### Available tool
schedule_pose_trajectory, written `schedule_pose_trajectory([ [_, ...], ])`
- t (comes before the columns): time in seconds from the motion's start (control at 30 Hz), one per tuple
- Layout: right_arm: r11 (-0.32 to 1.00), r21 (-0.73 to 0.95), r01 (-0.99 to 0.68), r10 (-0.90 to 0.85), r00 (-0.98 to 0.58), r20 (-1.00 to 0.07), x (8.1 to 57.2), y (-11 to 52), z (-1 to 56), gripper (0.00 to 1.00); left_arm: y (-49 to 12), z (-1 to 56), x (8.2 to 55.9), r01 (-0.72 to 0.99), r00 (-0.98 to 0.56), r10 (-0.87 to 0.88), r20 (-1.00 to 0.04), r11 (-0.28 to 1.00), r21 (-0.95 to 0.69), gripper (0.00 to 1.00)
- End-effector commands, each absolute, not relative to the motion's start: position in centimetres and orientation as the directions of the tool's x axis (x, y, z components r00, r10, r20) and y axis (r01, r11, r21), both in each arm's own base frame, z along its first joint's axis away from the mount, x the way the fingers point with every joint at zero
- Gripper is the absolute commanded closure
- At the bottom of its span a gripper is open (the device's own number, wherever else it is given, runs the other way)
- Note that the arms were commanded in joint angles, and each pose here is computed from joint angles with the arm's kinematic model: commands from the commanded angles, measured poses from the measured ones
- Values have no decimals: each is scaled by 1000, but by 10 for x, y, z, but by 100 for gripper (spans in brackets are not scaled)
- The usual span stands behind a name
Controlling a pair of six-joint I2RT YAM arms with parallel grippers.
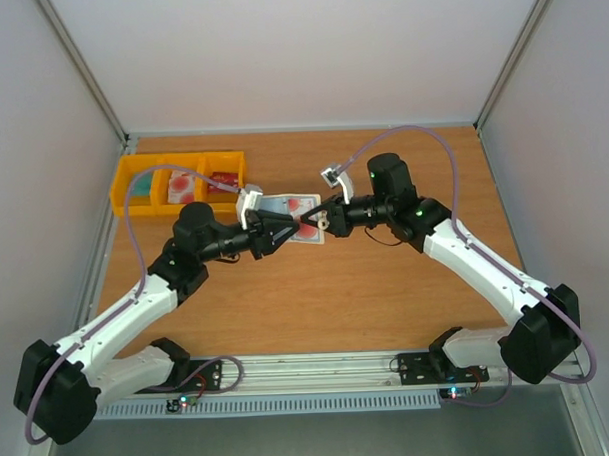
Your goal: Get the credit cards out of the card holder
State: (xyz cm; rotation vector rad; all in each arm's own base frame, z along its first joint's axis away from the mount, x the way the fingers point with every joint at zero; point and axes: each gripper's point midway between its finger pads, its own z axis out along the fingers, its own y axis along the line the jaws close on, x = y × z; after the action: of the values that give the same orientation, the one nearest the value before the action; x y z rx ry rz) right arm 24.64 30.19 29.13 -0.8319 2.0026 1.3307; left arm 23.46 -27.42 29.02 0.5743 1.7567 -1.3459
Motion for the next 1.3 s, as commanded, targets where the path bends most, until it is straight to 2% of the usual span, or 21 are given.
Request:
schedule_pose_trajectory([
  [0.0,66,517,-853,-167,-520,-837,213,311,330,97,-272,304,239,757,-538,-182,-823,326,-566,60],
  [0.13,14,498,-867,-169,-493,-854,202,308,339,97,-271,300,236,760,-535,-172,-827,330,-560,57],
  [0.4,27,442,-896,-173,-440,-881,195,294,353,97,-255,295,244,722,-560,-187,-807,367,-586,57],
  [0.5,13,453,-891,-172,-448,-877,194,295,354,97,-258,305,237,764,-537,-170,-827,318,-561,57],
  [0.67,-12,462,-887,-141,-456,-879,199,302,360,97,-273,332,211,885,-410,-115,-905,188,-425,57],
  [0.9,-13,469,-883,-152,-462,-874,209,310,353,97,-284,340,204,924,-344,-112,-932,135,-357,71],
  [0.93,-11,469,-883,-153,-462,-874,210,311,352,97,-285,341,203,930,-331,-113,-937,130,-344,75],
  [1.0,-11,467,-884,-154,-460,-874,211,311,352,97,-286,343,203,933,-321,-113,-941,132,-334,93],
  [1.03,-11,460,-888,-152,-453,-878,210,310,352,96,-285,342,204,929,-327,-113,-938,144,-341,99],
  [1.13,25,462,-886,-149,-460,-875,214,305,347,88,-280,335,207,906,-370,-107,-923,177,-384,100],
  [1.27,33,525,-850,-119,-525,-843,223,288,341,69,-272,331,212,879,-406,-128,-905,215,-425,100],
])
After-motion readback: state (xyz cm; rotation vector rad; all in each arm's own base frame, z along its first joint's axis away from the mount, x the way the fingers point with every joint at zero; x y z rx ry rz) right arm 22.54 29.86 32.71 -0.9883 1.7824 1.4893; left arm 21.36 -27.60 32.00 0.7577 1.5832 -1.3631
